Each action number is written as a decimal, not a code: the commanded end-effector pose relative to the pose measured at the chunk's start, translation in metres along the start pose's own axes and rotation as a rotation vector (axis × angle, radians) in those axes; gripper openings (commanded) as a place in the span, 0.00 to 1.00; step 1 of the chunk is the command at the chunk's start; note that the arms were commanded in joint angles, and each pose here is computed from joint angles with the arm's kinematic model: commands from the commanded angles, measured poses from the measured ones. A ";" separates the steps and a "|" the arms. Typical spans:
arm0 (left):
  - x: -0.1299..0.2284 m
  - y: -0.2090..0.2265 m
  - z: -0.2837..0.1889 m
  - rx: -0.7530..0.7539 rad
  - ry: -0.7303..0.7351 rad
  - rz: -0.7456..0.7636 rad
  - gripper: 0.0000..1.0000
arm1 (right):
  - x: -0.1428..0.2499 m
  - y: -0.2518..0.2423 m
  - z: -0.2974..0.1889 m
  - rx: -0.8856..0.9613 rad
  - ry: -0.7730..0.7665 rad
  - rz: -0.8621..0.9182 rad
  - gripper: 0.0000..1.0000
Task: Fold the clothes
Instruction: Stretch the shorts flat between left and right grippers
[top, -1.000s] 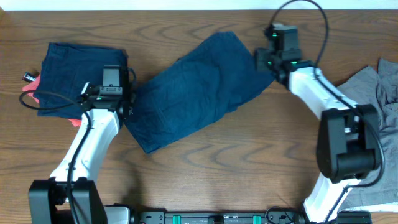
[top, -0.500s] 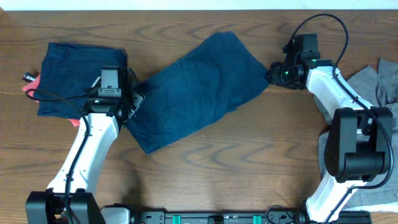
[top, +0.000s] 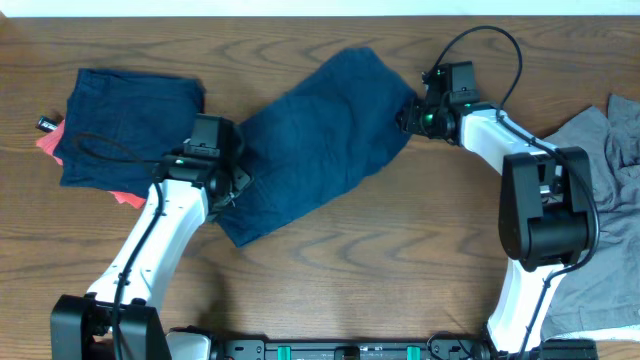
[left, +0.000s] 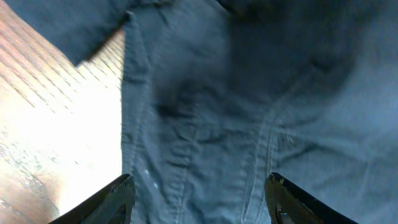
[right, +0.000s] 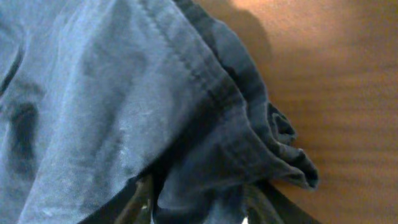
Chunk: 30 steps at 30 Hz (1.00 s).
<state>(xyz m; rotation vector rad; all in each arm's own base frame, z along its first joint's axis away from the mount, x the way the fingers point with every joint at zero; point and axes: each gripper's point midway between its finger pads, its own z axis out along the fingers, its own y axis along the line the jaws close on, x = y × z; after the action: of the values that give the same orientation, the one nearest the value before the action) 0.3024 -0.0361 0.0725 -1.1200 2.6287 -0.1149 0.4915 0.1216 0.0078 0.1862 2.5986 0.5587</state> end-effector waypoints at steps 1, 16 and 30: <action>0.008 0.000 0.003 -0.018 0.003 0.050 0.68 | 0.021 -0.005 0.020 0.017 0.046 0.036 0.34; 0.023 0.017 0.001 -0.091 0.059 0.088 0.68 | 0.046 -0.104 -0.058 0.390 0.188 0.209 0.01; 0.043 0.003 0.008 -0.021 0.177 0.115 0.96 | 0.060 -0.114 -0.154 0.569 0.237 0.232 0.26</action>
<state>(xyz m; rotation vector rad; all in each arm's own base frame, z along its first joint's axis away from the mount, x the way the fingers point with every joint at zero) 0.2738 -0.0526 0.0641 -1.0455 2.7926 -0.0981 0.3613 -0.0190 0.0418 0.6552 2.9758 -0.0747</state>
